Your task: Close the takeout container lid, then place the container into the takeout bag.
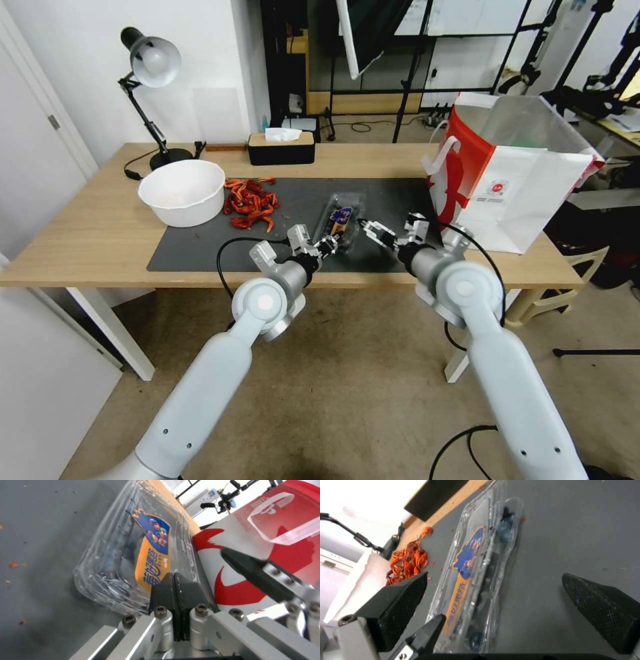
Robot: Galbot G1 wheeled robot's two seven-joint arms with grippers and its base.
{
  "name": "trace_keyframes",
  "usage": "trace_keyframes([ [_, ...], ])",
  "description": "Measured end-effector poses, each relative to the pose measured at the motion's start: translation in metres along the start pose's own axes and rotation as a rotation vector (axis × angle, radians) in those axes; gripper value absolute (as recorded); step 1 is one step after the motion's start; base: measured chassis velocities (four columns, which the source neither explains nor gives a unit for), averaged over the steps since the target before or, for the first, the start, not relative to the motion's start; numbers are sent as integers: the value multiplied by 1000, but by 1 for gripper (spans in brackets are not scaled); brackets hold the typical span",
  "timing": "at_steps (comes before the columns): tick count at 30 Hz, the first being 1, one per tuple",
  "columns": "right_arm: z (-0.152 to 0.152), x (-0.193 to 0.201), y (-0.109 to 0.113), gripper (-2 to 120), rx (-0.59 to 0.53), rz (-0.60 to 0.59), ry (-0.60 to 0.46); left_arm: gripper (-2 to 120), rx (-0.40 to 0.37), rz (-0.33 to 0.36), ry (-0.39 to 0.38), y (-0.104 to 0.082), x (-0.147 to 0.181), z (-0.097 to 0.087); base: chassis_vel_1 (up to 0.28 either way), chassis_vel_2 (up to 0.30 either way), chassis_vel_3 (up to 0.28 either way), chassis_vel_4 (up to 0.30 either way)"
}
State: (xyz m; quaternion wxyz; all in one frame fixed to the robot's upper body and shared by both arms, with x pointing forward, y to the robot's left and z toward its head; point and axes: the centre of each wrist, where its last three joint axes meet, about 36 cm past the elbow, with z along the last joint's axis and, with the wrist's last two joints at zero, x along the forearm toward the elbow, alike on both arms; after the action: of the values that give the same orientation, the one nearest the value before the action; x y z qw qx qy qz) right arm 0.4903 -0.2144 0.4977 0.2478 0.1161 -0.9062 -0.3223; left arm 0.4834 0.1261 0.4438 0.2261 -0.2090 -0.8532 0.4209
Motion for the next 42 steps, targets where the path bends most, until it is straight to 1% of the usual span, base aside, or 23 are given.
trace_keyframes([
  [8,-3,-13,4,100,-10,3,22,0,-2,-7,-1,3,0,0,0,0,0,0],
  [11,-6,-29,11,100,-7,8,50,0,-3,-11,-3,4,-1,-1,0,0,0,0],
  [12,-6,-29,11,100,-7,8,50,0,-3,-11,-3,4,-1,-1,0,0,0,0],
  [16,-14,-45,22,100,9,12,103,0,-1,-14,-9,6,0,-2,0,0,0,0],
  [22,-20,-58,30,100,17,18,152,0,5,-15,-14,8,1,-2,0,0,0,0],
  [30,-24,-78,40,100,-8,46,193,0,10,-17,-20,10,4,-1,0,0,0,0],
  [31,-22,-80,41,97,-14,49,195,0,11,-19,-22,11,5,-1,0,0,0,0],
  [32,-22,-80,41,97,-14,49,195,0,11,-19,-22,11,5,-1,0,0,0,0],
  [34,-21,-82,41,90,-19,52,195,0,10,-20,-24,11,6,-1,0,0,0,0],
  [35,-21,-82,41,90,-19,52,195,0,10,-20,-24,11,6,-1,0,0,0,0],
  [38,-18,-83,40,78,-23,55,197,0,9,-19,-27,11,7,-2,0,0,0,0],
  [39,-18,-83,40,78,-23,55,197,0,9,-19,-27,11,7,-2,0,0,0,0],
  [42,-15,-84,39,67,-31,61,200,0,12,-17,-32,11,7,-3,0,0,0,0],
])
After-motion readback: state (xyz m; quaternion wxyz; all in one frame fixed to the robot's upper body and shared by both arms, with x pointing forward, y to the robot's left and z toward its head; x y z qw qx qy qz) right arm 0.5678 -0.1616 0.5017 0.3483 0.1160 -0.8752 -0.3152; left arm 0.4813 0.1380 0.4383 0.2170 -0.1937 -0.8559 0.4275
